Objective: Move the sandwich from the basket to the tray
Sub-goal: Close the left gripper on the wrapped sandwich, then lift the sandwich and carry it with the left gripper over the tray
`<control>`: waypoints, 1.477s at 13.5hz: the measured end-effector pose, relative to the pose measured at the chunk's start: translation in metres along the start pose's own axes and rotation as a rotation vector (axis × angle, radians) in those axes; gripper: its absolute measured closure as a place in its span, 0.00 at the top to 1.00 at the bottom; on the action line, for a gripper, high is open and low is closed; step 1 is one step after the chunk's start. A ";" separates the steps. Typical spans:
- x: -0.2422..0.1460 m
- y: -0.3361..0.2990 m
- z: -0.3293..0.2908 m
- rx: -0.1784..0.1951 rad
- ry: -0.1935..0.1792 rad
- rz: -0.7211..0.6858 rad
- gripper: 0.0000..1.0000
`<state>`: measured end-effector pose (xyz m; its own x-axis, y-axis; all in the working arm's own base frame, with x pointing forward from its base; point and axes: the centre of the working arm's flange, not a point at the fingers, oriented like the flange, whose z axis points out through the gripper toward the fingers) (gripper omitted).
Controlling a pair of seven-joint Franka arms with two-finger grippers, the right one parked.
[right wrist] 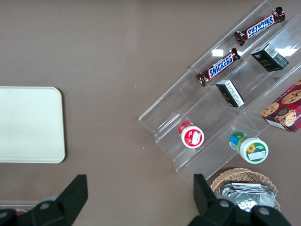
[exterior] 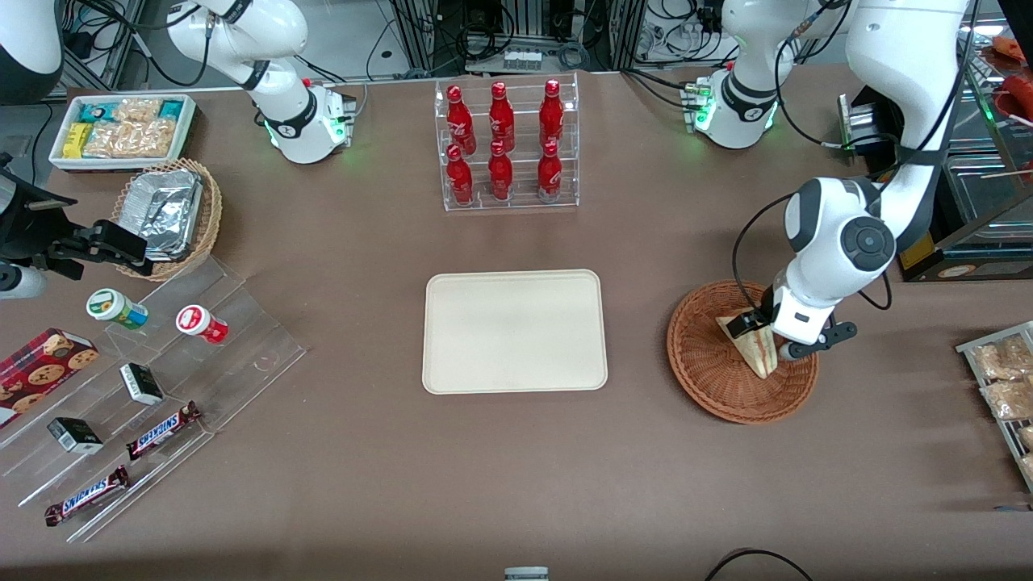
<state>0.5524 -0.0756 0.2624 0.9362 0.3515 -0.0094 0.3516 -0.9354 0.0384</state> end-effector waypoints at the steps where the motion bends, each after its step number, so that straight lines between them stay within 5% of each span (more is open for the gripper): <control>1: 0.001 -0.001 0.005 -0.001 -0.001 -0.003 0.96; 6: 0.002 -0.005 0.011 0.002 -0.007 -0.011 0.42; 8: 0.002 -0.005 0.011 0.003 -0.007 -0.011 0.31; 14: 0.003 -0.004 -0.001 0.005 -0.002 -0.008 0.15; 20: -0.005 0.031 -0.087 0.062 -0.053 0.080 0.15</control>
<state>0.5583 -0.1031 0.3501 0.9595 0.2747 -0.0619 0.2740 -0.9615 -0.0202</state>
